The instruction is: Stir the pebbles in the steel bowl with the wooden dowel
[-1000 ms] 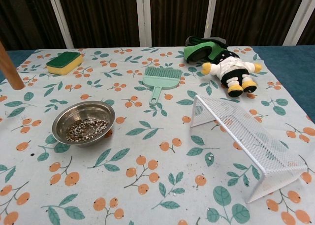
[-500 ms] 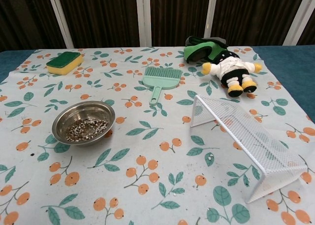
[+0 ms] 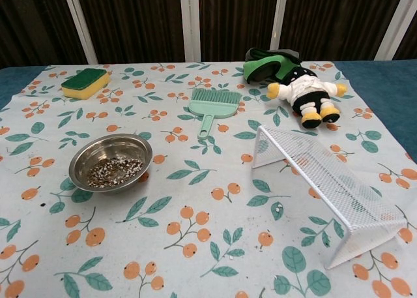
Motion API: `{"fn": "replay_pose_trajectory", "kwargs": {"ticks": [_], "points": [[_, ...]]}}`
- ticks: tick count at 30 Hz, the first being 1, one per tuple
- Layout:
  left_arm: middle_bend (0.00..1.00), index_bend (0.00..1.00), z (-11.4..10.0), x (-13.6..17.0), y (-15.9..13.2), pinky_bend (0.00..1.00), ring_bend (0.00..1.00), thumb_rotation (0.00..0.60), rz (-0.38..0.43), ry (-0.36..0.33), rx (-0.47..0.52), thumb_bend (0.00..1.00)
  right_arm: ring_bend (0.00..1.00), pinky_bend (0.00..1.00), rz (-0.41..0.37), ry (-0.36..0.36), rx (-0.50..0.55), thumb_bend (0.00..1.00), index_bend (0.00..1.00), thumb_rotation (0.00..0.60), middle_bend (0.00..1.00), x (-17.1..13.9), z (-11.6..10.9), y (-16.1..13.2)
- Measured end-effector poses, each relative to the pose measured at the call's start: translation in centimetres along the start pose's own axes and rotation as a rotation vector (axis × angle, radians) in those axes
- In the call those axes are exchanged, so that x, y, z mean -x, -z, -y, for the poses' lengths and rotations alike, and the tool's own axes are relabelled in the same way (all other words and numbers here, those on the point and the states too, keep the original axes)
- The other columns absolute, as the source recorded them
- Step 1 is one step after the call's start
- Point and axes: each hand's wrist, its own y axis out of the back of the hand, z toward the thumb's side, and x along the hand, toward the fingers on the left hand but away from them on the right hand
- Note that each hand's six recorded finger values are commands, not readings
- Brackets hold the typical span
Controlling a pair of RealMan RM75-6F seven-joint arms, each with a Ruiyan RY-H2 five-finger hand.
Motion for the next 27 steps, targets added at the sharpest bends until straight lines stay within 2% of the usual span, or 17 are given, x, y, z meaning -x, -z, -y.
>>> {"fn": "replay_pose_trajectory", "kwargs": {"ticks": [5, 8, 17, 27], "points": [[0.47, 0.5, 0.0, -0.2, -1.8, 0.02, 0.19, 0.6, 0.03, -0.004, 0.042, 0.5, 0.0, 0.0, -0.001, 0.001, 0.003, 0.31, 0.0, 0.6, 0.0, -0.1, 0.0, 0.0], [0.42, 0.45, 0.1, -0.2, -2.7, 0.0, 0.17, 0.6, 0.042, 0.006, 0.055, 0.44, 0.0, 0.0, -0.005, 0.011, 0.008, 0.31, 0.0, 0.6, 0.0, -0.1, -0.2, 0.0], [0.3, 0.35, 0.4, -0.1, -2.9, 0.0, 0.12, 0.6, 0.001, 0.05, 0.114, 0.4, 0.0, 0.0, -0.008, 0.009, 0.012, 0.31, 0.0, 0.6, 0.0, -0.1, -0.1, 0.0], [0.26, 0.32, 0.0, 0.2, -2.4, 0.0, 0.08, 0.6, -0.044, 0.042, 0.188, 0.37, 0.0, 0.0, -0.009, 0.009, 0.01, 0.31, 0.0, 0.6, 0.0, -0.1, -0.1, 0.0]]}}
